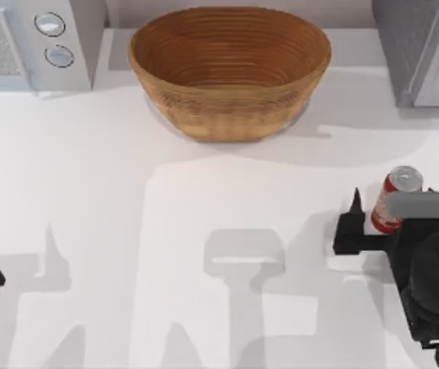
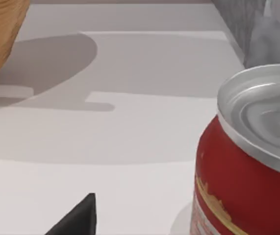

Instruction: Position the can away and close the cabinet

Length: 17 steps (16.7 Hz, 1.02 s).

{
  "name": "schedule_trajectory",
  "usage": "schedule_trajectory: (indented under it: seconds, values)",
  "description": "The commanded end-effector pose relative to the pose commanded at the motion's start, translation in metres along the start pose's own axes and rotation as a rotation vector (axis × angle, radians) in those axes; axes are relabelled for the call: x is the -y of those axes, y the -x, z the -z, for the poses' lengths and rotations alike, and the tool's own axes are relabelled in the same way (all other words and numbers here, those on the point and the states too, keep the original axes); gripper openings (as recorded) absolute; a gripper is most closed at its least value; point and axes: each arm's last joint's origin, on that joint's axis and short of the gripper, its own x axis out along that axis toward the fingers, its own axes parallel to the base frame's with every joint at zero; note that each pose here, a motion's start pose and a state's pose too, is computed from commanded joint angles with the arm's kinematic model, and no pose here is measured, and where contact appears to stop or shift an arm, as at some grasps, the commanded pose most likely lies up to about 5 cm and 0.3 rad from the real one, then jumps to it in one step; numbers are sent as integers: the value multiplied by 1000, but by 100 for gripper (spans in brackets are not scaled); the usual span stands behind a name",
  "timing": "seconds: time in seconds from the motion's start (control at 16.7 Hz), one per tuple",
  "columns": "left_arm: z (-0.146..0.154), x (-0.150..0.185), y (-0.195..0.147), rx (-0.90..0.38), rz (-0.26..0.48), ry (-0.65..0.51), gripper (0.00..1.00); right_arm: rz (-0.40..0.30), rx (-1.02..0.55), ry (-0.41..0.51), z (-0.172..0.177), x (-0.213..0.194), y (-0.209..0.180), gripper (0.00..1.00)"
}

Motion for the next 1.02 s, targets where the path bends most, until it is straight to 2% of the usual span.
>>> schedule_trajectory:
  seconds: [0.18, 0.42, 1.02]
  values:
    - [0, 0, 0, 0, 0, 0, 100, 0, 0, 0, 0, 1, -17, 100]
    - [0, 0, 0, 0, 0, 0, 100, 0, 0, 0, 0, 1, -19, 100]
    - [0, 0, 0, 0, 0, 0, 100, 0, 0, 0, 0, 1, -19, 25]
